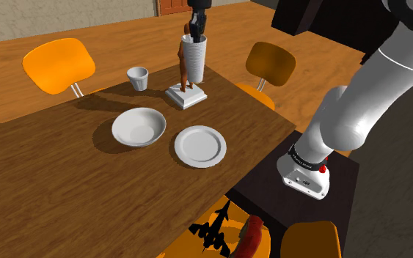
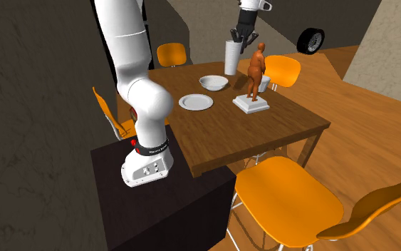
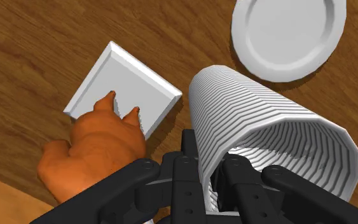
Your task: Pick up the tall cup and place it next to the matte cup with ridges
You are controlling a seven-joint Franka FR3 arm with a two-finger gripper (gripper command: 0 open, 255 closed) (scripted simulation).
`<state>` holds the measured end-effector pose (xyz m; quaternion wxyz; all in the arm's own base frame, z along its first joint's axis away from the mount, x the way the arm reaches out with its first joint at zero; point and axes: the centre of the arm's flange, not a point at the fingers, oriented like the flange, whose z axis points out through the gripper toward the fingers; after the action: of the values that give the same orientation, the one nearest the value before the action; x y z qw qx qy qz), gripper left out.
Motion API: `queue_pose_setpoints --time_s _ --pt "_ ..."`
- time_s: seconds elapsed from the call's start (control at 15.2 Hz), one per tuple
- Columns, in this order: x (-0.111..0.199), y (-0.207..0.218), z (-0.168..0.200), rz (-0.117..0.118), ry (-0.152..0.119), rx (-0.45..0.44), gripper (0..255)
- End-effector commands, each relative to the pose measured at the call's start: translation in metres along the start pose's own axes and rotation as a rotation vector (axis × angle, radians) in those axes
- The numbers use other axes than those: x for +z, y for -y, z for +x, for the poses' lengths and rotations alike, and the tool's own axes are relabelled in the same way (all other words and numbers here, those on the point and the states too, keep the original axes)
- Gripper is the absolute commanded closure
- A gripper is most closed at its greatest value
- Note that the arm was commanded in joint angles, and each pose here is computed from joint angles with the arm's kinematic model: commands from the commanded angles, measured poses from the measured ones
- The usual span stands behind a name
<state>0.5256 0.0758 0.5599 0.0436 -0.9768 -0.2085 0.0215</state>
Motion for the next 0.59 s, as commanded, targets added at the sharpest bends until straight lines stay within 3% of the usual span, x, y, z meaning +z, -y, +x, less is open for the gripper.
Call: queue_pose_setpoints --time_s 0.0,0.53 --pt "0.003 0.002 0.026 0.001 0.000 0.000 255" --pt "0.013 0.010 0.131 0.001 0.000 0.000 255"
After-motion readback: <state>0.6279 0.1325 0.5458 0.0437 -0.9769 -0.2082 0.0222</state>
